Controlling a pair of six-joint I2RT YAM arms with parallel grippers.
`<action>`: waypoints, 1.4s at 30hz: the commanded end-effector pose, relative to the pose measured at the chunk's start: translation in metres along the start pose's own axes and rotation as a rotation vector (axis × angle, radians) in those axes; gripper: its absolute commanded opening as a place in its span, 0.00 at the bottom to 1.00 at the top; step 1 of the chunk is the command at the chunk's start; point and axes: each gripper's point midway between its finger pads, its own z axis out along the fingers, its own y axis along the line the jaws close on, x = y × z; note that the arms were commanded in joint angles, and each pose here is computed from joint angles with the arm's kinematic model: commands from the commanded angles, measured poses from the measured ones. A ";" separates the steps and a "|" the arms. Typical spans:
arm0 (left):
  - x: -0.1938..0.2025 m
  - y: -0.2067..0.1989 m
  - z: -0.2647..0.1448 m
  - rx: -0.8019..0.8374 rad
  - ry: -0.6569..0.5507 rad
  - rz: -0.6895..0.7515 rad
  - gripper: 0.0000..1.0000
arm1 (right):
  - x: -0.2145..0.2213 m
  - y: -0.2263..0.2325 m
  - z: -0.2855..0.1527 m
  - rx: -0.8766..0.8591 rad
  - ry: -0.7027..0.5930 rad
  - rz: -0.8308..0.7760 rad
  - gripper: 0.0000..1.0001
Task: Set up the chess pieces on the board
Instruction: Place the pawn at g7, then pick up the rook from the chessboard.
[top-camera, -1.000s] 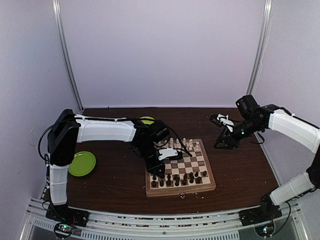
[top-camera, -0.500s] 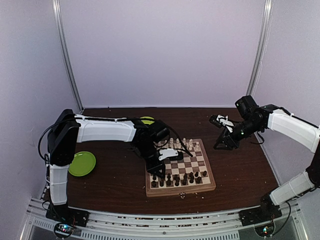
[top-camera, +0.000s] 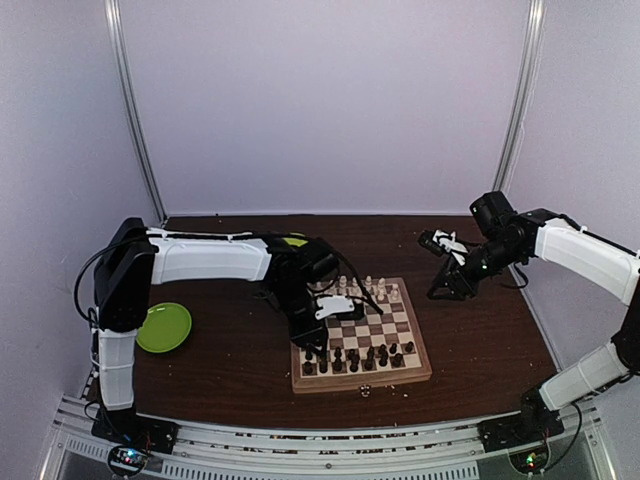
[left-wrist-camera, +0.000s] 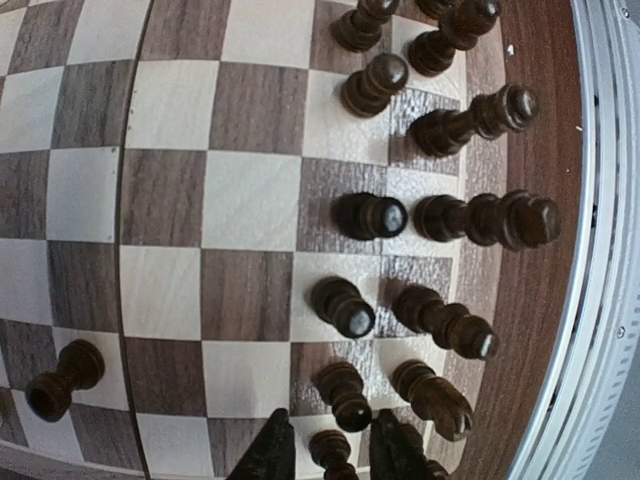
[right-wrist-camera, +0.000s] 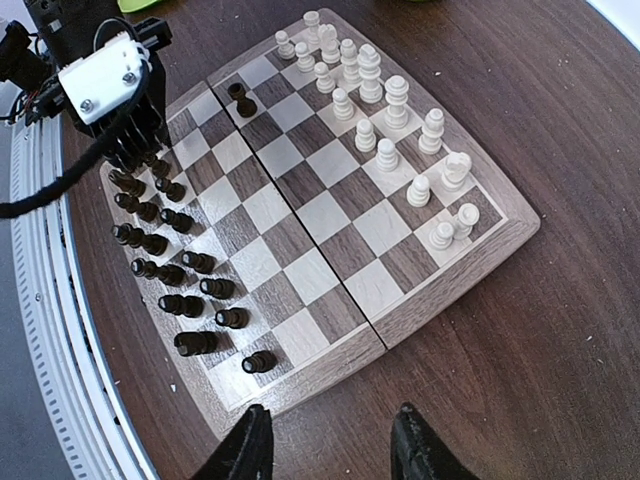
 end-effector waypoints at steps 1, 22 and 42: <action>-0.021 -0.002 -0.043 -0.061 -0.078 0.080 0.29 | -0.004 0.001 -0.002 -0.015 -0.007 -0.004 0.41; -0.045 0.088 -0.061 -0.393 -0.171 -0.155 0.43 | -0.001 -0.002 -0.001 -0.001 0.010 -0.005 0.41; -0.035 0.087 -0.016 -0.289 -0.090 -0.145 0.24 | 0.002 -0.003 0.001 -0.004 0.022 -0.005 0.40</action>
